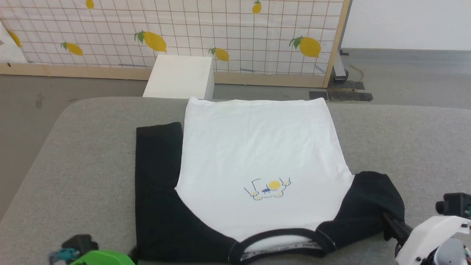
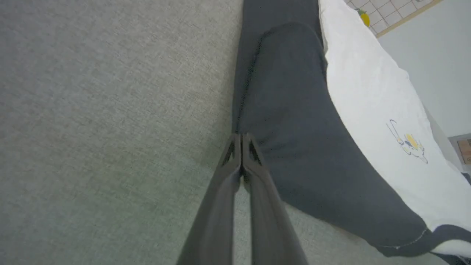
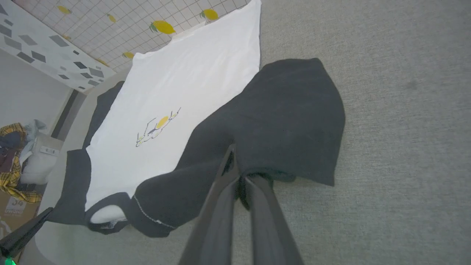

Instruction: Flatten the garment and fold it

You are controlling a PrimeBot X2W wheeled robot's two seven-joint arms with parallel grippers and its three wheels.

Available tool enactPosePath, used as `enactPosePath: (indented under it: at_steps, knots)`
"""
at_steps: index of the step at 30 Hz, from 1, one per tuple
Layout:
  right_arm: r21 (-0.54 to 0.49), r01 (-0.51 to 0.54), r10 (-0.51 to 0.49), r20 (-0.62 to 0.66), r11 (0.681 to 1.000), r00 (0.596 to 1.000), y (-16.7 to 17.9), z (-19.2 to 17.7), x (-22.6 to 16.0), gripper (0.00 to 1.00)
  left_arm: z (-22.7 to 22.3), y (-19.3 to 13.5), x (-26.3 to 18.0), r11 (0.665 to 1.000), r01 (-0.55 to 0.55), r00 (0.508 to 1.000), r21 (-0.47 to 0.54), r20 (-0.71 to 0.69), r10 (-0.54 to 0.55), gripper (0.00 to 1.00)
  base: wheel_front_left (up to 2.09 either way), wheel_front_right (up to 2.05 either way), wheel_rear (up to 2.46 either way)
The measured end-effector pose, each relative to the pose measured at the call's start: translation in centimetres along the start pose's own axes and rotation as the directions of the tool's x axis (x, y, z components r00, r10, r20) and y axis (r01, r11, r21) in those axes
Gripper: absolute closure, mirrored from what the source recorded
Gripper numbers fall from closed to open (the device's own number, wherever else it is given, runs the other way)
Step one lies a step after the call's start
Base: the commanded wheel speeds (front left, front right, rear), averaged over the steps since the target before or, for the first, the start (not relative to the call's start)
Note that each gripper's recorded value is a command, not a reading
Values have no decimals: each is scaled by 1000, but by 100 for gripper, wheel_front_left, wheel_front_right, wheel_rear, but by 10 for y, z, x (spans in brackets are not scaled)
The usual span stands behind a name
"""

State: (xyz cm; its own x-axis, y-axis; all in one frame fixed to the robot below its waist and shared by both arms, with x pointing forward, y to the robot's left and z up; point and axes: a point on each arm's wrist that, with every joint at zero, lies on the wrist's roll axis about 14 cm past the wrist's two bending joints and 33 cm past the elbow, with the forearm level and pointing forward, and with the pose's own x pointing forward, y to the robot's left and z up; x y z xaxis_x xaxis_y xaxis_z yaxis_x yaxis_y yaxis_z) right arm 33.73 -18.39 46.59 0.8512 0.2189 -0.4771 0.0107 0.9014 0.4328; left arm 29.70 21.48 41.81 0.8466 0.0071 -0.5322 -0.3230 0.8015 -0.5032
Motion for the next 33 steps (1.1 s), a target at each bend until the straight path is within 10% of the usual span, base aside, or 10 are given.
enactPosePath:
  at_steps: [15,16,17,18,19,33]
  knots:
    - [-254,63,-164,-401,965,901,-14,-97,19,100,-37,22,16,991,-90,981,98,-161,105,100,0,0,0]
    - [-248,64,-162,-397,967,903,-15,-96,21,100,-37,21,17,992,-89,982,88,-162,102,69,0,0,0]
    - [-238,63,-153,-382,969,911,-14,-93,23,78,-36,21,18,992,-90,983,85,-155,102,11,0,0,0]
    - [-230,63,-148,-376,971,915,-14,-92,24,29,-35,21,18,992,-89,983,85,-155,102,0,0,0,0]
    - [-221,63,-143,-369,973,918,-13,-90,24,0,-34,22,18,993,-91,983,78,-153,102,0,0,0,0]
    - [10,104,-102,-105,995,989,-32,-7,-9,0,61,-2,7,994,-29,983,102,183,9,0,0,0,0]
